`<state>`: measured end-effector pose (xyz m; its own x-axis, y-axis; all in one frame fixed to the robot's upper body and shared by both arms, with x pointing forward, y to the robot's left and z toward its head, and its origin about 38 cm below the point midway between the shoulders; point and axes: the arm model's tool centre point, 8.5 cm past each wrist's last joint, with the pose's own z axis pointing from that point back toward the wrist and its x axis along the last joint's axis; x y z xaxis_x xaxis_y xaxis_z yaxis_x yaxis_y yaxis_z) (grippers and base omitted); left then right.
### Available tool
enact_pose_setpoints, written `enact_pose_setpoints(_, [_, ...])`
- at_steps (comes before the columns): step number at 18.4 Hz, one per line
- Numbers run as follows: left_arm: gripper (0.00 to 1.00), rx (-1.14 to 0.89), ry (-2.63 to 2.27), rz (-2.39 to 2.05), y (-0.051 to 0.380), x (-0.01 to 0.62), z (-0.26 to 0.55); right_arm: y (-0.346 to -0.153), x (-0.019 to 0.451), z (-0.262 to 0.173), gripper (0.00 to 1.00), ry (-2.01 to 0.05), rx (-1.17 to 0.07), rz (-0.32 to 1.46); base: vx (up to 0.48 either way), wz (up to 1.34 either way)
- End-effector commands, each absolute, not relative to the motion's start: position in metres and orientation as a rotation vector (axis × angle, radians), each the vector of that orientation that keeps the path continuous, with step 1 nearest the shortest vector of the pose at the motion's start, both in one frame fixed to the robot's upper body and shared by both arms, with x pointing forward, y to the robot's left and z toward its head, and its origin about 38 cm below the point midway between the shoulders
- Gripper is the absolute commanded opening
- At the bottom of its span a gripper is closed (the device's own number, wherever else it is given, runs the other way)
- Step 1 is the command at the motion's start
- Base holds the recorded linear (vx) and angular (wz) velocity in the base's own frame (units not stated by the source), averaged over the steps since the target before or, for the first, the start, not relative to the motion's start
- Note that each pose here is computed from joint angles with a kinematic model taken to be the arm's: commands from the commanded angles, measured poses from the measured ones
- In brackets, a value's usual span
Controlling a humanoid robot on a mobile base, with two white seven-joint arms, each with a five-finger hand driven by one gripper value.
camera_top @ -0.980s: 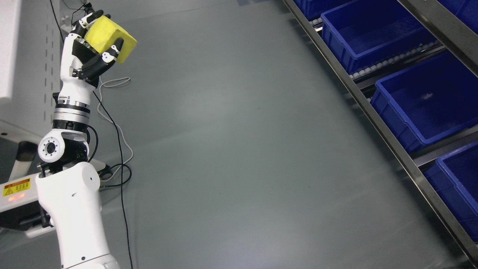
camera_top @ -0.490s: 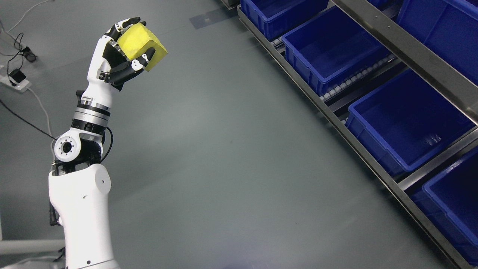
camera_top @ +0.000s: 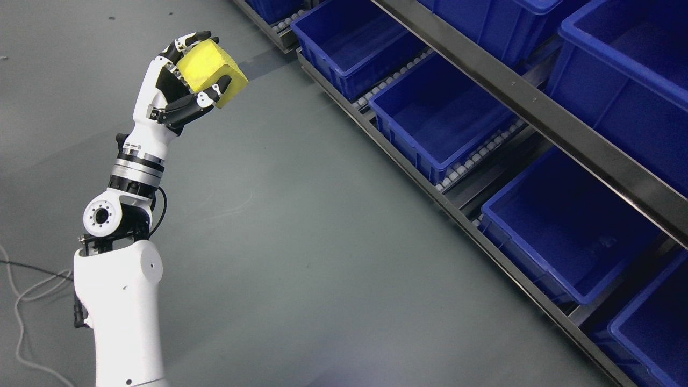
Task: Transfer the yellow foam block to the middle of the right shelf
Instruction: 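Hold the cube raised in the left hand while turning toward the blue bins, then extend the left hand over a blue bin and release the cube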
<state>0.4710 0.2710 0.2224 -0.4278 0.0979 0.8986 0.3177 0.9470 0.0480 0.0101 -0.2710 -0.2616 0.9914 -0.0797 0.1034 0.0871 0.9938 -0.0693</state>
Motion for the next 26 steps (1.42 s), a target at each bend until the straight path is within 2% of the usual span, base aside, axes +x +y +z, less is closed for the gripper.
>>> enact_pose_setpoints(1, [0.48, -0.266, -2.002, -0.255, 0.284, 0.461, 0.215, -0.283, 0.017, -0.261, 1.0, -0.121, -0.091, -0.082, 0.493, -0.34])
enact_pose_setpoints(4, [0.48, -0.269, -2.021, -0.279, 0.279, 0.458, 0.219, -0.283, 0.018, -0.26, 1.0, -0.122, -0.091, -0.082, 0.429, -0.44])
enact_pose_setpoints(8, [0.48, -0.284, -2.163, -0.38, 0.255, 0.457, 0.268, -0.283, 0.017, -0.261, 1.0, -0.121, -0.091, -0.082, 0.364, -0.52])
enact_pose_setpoints(13, [0.47, -0.417, -2.347, -0.577, 0.196, 0.449, 0.362, -0.283, 0.017, -0.261, 1.0, -0.121, -0.091, -0.082, 0.236, -0.38])
enact_pose_setpoints(17, [0.47, -0.494, -2.29, -0.707, 0.155, 0.457, 0.413, -0.283, 0.017, -0.261, 1.0, -0.121, -0.091, -0.082, 0.137, -0.18])
enact_pose_setpoints(19, [0.47, -0.504, -2.125, -0.699, 0.145, 0.477, 0.417, -0.283, 0.017, -0.261, 1.0, -0.121, -0.091, -0.082, 0.13, -0.16])
enact_pose_setpoints(24, [0.48, -0.382, -1.822, -0.638, 0.151, 0.544, 0.398, -0.283, 0.018, -0.26, 1.0, -0.122, -0.091, -0.082, 0.09, -0.14])
enact_pose_setpoints(26, [0.55, -0.365, -1.702, -0.607, 0.15, 0.563, 0.376, -0.283, 0.017, -0.261, 1.0, -0.121, -0.091, -0.082, 0.071, -0.13])
